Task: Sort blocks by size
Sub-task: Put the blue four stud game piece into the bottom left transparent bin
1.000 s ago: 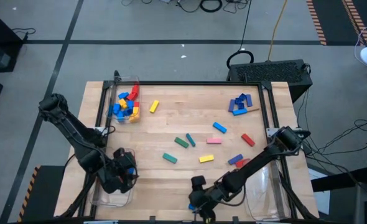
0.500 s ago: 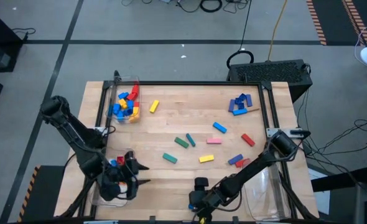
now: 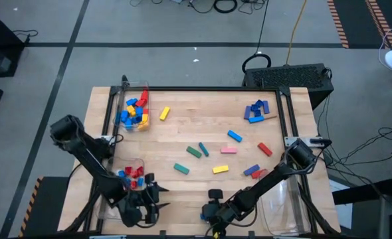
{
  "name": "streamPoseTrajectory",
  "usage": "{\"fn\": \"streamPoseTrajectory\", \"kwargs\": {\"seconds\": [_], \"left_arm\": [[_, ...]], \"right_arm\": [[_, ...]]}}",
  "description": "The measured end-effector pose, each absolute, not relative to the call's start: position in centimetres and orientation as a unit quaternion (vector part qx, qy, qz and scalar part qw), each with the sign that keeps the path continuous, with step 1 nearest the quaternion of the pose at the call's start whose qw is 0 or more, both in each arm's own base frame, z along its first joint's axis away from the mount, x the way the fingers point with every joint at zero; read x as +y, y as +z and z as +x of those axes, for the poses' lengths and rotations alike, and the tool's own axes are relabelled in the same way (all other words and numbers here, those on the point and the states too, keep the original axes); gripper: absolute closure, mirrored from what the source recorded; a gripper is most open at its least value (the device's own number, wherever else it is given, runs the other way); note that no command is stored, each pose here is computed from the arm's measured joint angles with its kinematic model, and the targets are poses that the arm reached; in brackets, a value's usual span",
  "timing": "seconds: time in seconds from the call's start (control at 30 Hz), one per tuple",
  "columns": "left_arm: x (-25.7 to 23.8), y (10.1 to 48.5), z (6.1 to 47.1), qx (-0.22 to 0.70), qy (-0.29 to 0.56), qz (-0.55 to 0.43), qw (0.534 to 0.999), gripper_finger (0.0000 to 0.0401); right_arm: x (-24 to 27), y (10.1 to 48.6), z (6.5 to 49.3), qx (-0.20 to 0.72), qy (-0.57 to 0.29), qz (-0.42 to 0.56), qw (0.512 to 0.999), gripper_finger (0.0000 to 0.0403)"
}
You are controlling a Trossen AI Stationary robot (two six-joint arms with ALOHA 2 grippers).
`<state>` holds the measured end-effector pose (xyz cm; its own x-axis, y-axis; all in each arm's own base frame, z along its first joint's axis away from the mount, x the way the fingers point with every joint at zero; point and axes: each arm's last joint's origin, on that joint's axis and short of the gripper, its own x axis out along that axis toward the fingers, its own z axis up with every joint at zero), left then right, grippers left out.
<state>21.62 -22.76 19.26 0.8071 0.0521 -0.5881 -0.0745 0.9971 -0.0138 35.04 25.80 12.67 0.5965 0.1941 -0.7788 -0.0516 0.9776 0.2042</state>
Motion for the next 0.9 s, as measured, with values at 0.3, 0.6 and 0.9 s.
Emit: {"fn": "streamPoseTrajectory", "kwargs": {"seconds": [0.3,0.6,0.9], "left_arm": [[-23.2,15.9,24.3,0.301,0.048,-0.013,0.952,0.0168],[-22.8,15.9,26.5,0.258,0.028,0.037,0.965,0.0168],[-21.7,15.8,27.6,0.275,0.010,0.022,0.961,0.0168]], "right_arm": [[24.7,14.4,35.6,0.383,0.010,0.021,0.924,0.0334],[23.2,15.8,36.7,0.348,-0.005,-0.009,0.937,0.0332],[22.5,16.5,37.9,0.302,-0.009,-0.037,0.952,0.0332]]}}
